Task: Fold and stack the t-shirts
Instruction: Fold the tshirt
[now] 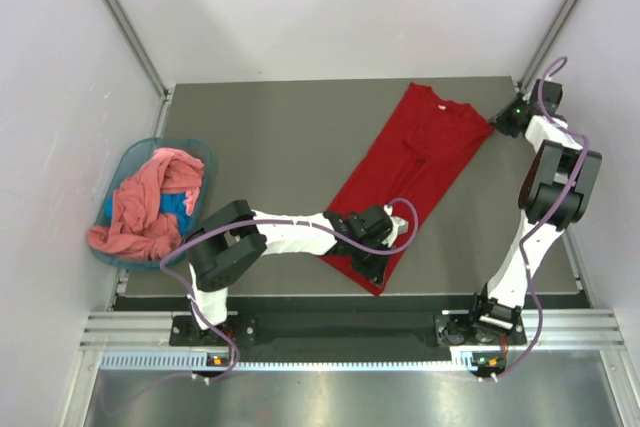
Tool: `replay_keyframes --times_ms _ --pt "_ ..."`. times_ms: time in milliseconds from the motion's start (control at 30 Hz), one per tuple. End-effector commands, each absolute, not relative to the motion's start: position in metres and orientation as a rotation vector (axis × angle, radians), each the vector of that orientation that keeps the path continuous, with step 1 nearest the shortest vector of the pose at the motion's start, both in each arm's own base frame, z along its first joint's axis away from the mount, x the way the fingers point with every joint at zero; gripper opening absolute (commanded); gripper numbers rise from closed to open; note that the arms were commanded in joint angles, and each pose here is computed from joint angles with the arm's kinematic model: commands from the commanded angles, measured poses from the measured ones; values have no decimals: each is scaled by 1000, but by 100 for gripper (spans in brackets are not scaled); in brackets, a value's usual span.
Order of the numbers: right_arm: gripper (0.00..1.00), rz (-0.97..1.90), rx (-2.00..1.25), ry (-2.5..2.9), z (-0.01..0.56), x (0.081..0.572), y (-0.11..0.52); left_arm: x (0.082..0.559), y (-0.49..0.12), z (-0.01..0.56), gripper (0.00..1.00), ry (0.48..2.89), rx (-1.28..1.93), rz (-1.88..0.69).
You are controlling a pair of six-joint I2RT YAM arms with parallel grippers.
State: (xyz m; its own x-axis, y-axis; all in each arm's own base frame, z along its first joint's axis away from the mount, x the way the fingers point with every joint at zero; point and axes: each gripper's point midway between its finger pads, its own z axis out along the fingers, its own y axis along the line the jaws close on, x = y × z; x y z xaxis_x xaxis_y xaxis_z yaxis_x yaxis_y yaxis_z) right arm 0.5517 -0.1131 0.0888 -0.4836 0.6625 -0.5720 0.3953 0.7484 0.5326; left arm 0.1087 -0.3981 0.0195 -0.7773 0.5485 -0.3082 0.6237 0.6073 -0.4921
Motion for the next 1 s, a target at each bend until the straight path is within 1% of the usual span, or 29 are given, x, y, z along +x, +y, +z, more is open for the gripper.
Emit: replay_keyframes --times_ms 0,67,100,167,200,400,433,500,733,967 --pt "8 461 752 2129 90 558 -99 94 -381 1 13 2768 1029 -805" --pt "8 441 771 2138 81 560 -103 93 -377 0 13 2774 1028 -795" --pt "8 433 789 2163 67 560 -104 91 -376 0 13 2778 1029 -792" --pt "7 408 797 2168 64 567 -110 90 -372 -2 13 2786 1026 -782" --pt "6 406 813 2185 51 568 -111 90 -371 -2 13 2787 1026 -781" --pt "3 356 870 2188 29 583 -122 89 -372 -5 13 2794 1031 -779" --pt "3 345 870 2179 34 588 -125 89 -372 -6 13 2795 1031 -778" --pt "2 306 900 2206 21 586 -128 88 -372 -9 13 2800 1034 -772" --pt "2 310 865 2175 25 606 -129 85 -377 -14 13 2804 1048 -783" --pt "1 329 863 2167 16 614 -126 90 -399 0 14 2755 1022 -850"
